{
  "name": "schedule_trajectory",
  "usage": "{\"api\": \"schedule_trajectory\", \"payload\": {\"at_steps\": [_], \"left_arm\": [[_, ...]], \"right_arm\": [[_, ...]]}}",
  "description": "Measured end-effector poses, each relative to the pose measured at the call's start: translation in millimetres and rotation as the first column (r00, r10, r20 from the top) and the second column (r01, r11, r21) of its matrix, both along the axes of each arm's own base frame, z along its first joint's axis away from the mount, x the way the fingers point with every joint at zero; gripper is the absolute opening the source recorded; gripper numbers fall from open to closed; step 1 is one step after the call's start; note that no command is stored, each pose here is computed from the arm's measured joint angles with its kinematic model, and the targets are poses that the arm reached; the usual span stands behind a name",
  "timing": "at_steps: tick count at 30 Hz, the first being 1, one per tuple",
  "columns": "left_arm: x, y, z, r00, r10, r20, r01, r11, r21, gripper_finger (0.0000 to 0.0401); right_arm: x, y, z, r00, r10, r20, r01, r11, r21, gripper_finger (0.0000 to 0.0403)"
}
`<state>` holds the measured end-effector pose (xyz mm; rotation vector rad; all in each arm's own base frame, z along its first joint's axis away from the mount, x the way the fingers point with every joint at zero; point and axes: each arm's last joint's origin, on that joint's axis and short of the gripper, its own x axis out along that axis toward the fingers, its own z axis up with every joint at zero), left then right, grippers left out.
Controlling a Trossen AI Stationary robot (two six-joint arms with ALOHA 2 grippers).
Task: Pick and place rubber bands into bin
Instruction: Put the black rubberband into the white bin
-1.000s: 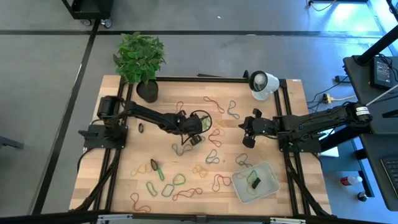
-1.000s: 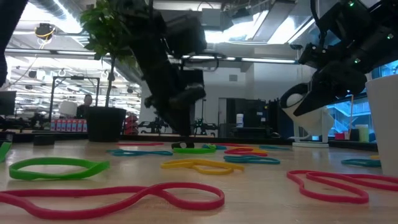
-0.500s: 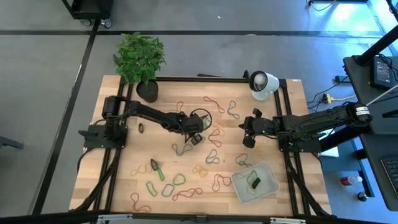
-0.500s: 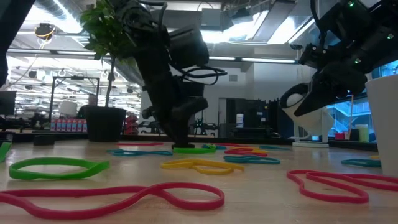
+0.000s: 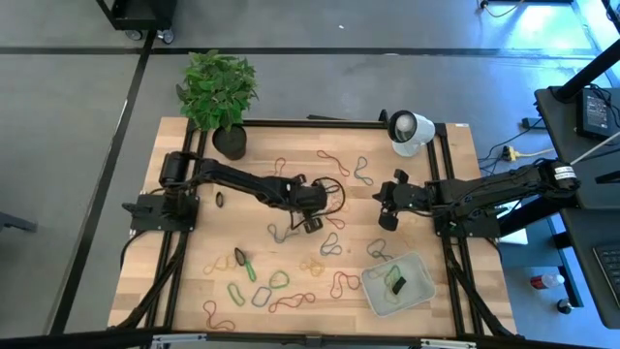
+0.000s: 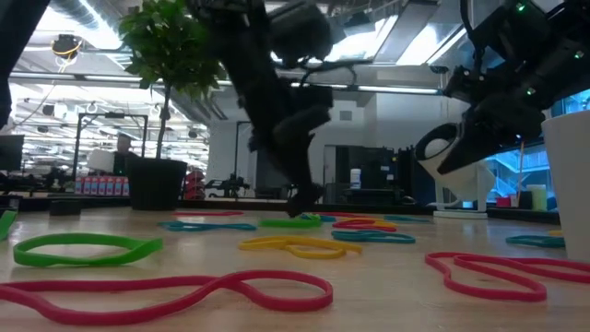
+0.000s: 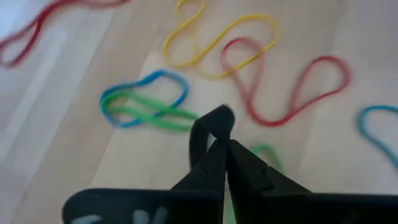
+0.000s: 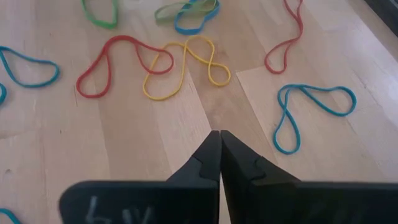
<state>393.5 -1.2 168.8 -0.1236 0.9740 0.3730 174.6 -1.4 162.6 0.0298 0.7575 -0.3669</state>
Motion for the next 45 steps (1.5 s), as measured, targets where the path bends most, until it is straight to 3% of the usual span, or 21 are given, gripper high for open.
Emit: {"api": "schedule_trajectory", "payload": {"at_steps": [10,17,23,31,38,45], "left_arm": [[24.7,-34.8,45.5,0.969,-0.205,0.136,0.192,0.976,0.101,0.0002],[38.2,-55.3,70.0,0.91,-0.332,0.249,0.292,0.938,0.187,0.0002],[47.5,-60.6,87.7,0.846,-0.372,0.383,0.327,0.928,0.18,0.0002],[64.1,-67.6,72.4,0.785,-0.405,0.468,0.377,0.913,0.158,0.0002],[97.4,-83.1,75.7,0.734,-0.444,0.514,0.44,0.887,0.139,0.0002],[135.1,-101.4,59.2,0.732,-0.503,0.459,0.509,0.852,0.121,0.0002]], "right_arm": [[-1.1,-0.1,-1.0,1.0,0.002,-0.017,-0.002,1.0,-0.004,0.0008],[-6.4,-1.1,-9.9,1.0,0.03,-0.002,-0.03,0.999,-0.034,0.0006],[-13.1,-6.7,-3.0,0.997,-0.002,0.079,0.005,0.999,-0.034,0.0002],[-22.4,-7.4,1.9,0.99,-0.003,0.144,0.009,0.999,-0.035,0.0004],[-26.1,-7.4,3.6,0.984,0.004,0.177,0.004,0.999,-0.043,0.0004],[-26.6,-7.8,4.2,0.984,0.007,0.178,0.002,0.999,-0.05,0.0005]]}}
